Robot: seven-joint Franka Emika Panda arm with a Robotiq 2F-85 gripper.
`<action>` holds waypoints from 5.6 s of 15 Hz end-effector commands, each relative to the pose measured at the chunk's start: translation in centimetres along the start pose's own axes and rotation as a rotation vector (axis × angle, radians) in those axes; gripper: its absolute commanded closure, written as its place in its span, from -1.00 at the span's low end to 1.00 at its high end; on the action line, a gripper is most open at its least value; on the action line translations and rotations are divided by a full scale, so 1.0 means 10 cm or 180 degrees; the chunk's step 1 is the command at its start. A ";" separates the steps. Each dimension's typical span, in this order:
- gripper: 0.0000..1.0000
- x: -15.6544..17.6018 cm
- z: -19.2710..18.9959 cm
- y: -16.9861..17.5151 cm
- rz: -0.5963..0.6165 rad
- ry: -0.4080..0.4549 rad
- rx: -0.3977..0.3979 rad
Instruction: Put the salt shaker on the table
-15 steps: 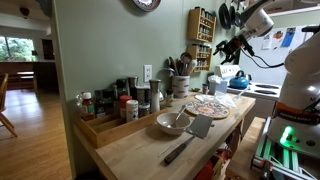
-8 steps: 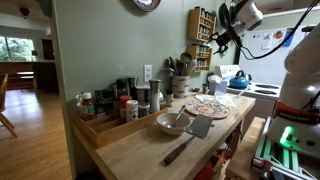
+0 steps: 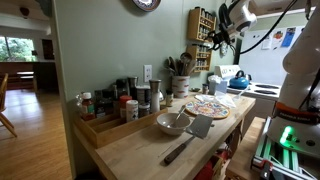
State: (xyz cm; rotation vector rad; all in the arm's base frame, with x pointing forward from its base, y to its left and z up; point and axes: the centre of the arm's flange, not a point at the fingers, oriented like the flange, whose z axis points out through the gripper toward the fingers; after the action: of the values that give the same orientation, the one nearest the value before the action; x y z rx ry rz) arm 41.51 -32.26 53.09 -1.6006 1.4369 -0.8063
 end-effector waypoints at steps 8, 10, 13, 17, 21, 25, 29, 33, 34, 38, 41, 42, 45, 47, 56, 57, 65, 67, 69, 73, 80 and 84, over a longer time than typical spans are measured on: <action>-1.00 0.10 0.50 -0.26 -0.0048 0.0424 0.0051; -1.00 0.13 0.55 -0.25 -0.0067 0.0477 0.0024; -1.00 0.17 0.61 -0.22 -0.0178 0.0552 -0.0016; -1.00 0.19 0.68 -0.19 -0.0335 0.0588 -0.0056; -1.00 0.20 0.68 -0.21 -0.0459 0.0656 -0.0065; -1.00 0.20 0.70 -0.23 -0.0534 0.0660 -0.0078; -1.00 0.21 0.76 -0.22 -0.0527 0.0720 -0.0119; -1.00 0.20 0.78 -0.24 -0.0540 0.0763 -0.0126; -1.00 0.19 0.79 -0.24 -0.0544 0.0758 -0.0124; -1.00 0.19 0.82 -0.24 -0.0565 0.0749 -0.0188; -1.00 0.20 0.79 -0.19 -0.0564 0.0752 -0.0356; -1.00 0.20 0.76 -0.19 -0.0579 0.0744 -0.0411; -1.00 0.16 0.68 -0.20 -0.0624 0.0692 -0.0580; -1.00 0.14 0.64 -0.22 -0.0644 0.0665 -0.0672; -1.00 0.12 0.53 -0.26 -0.0679 0.0601 -0.0950; -1.00 0.12 0.51 -0.26 -0.0676 0.0587 -0.0974; -1.00 0.12 0.39 -0.26 -0.0716 0.0541 -0.1018; -1.00 0.11 0.33 -0.30 -0.0777 0.0546 -0.0997; -1.00 0.10 0.27 -0.33 -0.0854 0.0547 -0.0970; -1.00 0.06 0.16 -0.41 -0.1136 0.0571 -0.0929; -1.00 -0.15 0.00 -0.69 -0.2297 0.0496 -0.0989; -1.00 -0.30 0.10 -0.67 -0.2968 0.0457 -0.1260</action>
State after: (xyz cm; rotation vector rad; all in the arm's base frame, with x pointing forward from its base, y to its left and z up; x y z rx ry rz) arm 45.67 -30.66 59.71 -2.4813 1.0602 -1.1822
